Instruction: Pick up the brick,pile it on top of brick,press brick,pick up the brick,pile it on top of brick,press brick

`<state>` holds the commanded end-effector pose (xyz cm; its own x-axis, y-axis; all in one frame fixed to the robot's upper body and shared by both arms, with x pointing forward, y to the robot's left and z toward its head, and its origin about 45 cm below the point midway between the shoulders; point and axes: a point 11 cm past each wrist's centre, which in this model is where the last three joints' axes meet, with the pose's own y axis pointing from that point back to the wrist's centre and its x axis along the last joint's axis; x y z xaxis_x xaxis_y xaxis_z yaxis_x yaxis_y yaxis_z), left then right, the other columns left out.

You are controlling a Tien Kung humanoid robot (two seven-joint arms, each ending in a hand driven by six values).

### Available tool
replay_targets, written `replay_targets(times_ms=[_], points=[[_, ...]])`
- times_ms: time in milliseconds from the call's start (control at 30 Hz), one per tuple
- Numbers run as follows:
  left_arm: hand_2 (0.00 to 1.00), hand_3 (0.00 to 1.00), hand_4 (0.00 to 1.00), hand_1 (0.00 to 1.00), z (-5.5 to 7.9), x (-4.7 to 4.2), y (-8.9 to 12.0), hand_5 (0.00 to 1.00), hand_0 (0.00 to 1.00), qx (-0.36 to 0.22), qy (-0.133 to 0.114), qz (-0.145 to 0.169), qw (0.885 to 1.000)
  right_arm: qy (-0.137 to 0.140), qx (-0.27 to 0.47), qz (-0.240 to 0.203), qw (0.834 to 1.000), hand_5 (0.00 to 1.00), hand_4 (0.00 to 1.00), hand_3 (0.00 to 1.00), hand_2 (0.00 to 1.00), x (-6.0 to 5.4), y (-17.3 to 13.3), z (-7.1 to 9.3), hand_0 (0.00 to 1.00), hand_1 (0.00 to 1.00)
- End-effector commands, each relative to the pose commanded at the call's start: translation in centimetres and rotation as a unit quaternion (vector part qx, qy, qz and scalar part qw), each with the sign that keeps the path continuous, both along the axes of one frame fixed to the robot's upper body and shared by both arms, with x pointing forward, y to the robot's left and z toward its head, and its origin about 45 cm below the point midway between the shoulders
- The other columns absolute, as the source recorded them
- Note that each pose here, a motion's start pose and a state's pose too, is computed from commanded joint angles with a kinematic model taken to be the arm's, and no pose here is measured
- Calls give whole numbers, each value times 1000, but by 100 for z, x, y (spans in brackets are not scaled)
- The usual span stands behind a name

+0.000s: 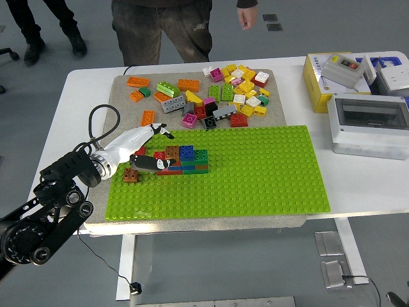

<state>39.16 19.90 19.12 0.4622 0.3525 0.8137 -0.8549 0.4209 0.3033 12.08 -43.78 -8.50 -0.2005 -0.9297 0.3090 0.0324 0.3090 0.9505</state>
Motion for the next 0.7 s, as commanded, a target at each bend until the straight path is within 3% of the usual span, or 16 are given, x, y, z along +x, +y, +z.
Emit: replay_targets(times_ms=[267, 300, 433, 700], points=[[987, 785, 835, 978, 288, -133, 227, 450, 998, -14, 10, 27, 999, 0, 0, -8, 1000, 980, 609, 795, 707, -33, -23, 0, 728, 693], [977, 712, 836, 973, 320, -153, 213, 539, 998, -15, 7, 24, 1000, 0, 0, -8, 1000, 979, 609, 795, 709, -35, -25, 0, 729, 692], [977, 712, 836, 973, 455, -261, 27, 539, 998, -26, -10, -5, 1000, 1, 0, -8, 1000, 979, 609, 795, 709, -38, -27, 1, 729, 692], [973, 689, 840, 971, 434, -355, -149, 556, 998, -28, -11, -31, 999, 2, 1, -9, 1000, 977, 610, 796, 709, -48, -24, -3, 728, 693]])
